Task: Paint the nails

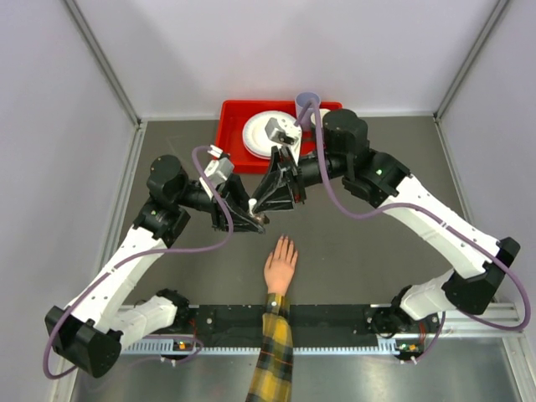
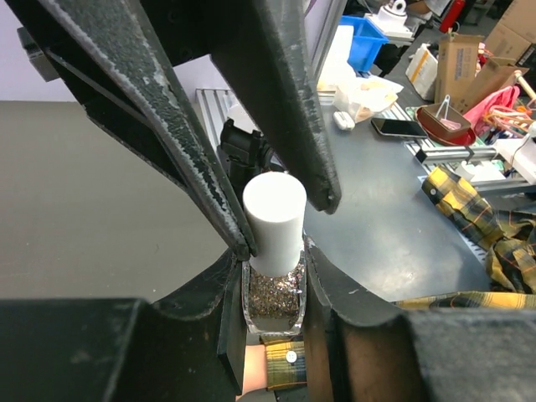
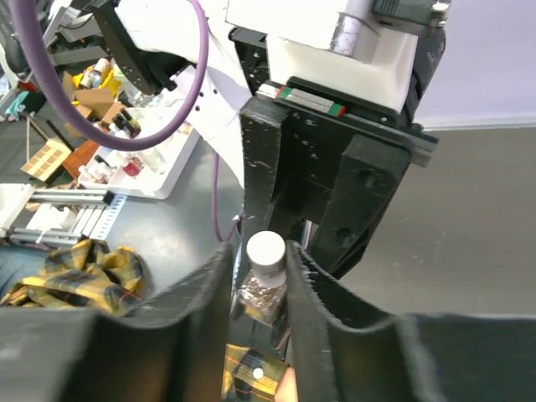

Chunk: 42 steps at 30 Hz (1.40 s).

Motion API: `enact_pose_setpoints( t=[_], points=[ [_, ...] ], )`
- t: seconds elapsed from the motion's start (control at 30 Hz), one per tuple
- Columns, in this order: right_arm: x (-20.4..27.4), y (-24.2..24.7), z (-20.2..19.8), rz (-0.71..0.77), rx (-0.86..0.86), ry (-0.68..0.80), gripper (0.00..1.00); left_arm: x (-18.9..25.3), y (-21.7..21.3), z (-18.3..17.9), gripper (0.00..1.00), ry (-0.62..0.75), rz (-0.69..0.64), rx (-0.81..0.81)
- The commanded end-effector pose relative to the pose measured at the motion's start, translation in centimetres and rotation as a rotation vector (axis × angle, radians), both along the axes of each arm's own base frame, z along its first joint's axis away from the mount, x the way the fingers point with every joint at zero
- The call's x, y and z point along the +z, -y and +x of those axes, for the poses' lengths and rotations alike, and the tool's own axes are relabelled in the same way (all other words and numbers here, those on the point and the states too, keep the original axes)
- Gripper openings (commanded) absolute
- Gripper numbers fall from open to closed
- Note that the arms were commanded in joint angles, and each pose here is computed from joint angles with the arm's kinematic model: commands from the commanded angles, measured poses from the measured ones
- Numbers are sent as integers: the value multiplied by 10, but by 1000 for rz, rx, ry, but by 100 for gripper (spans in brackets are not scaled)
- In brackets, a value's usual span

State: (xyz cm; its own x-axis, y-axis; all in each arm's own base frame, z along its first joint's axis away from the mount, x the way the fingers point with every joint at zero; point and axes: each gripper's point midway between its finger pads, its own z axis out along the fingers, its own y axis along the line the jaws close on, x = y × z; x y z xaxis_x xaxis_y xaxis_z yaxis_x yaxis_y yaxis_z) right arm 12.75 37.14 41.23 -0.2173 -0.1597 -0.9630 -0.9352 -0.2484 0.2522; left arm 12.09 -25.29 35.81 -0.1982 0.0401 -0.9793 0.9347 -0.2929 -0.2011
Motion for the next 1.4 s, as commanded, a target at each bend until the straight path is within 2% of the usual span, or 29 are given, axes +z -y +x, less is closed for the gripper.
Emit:
enact_pose_setpoints(
  t=[0.0, 0.1, 0.13, 0.27, 0.33, 0.37, 0.4, 0.43, 0.5, 0.53, 0.6, 0.63, 0.77, 0.83, 0.87, 0.9, 0.97, 1.0, 1.1, 1.2, 1.23, 1.27, 1.33, 1.37],
  points=[
    [27, 1, -3, 77, 32, 46, 25, 18, 2, 6, 0, 95, -50, 42],
    [20, 1, 0, 55, 4, 42, 9, 22, 6, 23, 0, 114, -62, 151],
    [20, 2, 0, 52, -14, 44, 1, 22, 6, 30, 0, 121, -60, 190],
    [8, 3, 25, 16, -220, 73, 0, 19, 2, 72, 0, 169, -28, 426],
    [0, 2, 31, -8, -316, 94, 0, 18, -6, 101, 0, 161, 0, 612],
    [0, 5, 47, -18, -454, 115, 0, 21, -12, 112, 0, 160, -4, 695],
    [-4, 5, 53, -34, -519, 135, 0, 23, -16, 121, 0, 163, -16, 760],
    [-6, 5, 59, -48, -590, 158, 0, 24, -30, 144, 0, 149, -16, 916],
    [-10, 2, 75, -88, -833, 220, 0, 31, -43, 159, 0, 152, -62, 1039],
    [-10, 12, 93, -116, -1013, 235, 0, 36, -55, 170, 0, 146, -86, 1139],
    [-15, -6, 86, -128, -1065, 202, 0, 37, -60, 176, 0, 143, -113, 1184],
    [-17, -5, 92, -144, -1125, 189, 0, 46, -59, 176, 0, 164, -153, 1177],
    [-11, -16, 89, -166, -1112, 149, 0, 51, -46, 167, 0, 183, -176, 1082],
    [-1, -15, 82, -137, -1068, 140, 15, 50, -40, 162, 0, 193, -158, 1037],
    [4, -14, 79, -125, -1041, 139, 20, 43, -34, 154, 0, 193, -134, 977],
    [8, -8, 82, -122, -1026, 141, 29, 40, -29, 147, 0, 196, -123, 928],
    [13, -4, 70, -121, -907, 122, 38, 33, -21, 130, 0, 204, -99, 826],
    [16, 1, 69, -115, -875, 118, 45, 29, -14, 113, 0, 207, -92, 719],
    [28, 17, 54, -73, -687, 110, 52, 23, -4, 75, 0, 211, -77, 507],
    [27, 28, 28, -40, -459, 145, 55, 26, -1, 47, 0, 202, -88, 343],
    [27, 28, 10, -29, -336, 144, 55, 25, 0, 28, 0, 195, -87, 217],
    [25, 30, 9, -33, -305, 152, 55, 26, 0, 19, 0, 130, -78, 162],
    [22, 32, -2, -21, -219, 200, 52, 31, -2, 4, 0, 132, -85, 49],
    [21, 32, -5, -14, -192, 204, 50, 32, -3, 1, 0, 88, -70, 36]
  ],
)
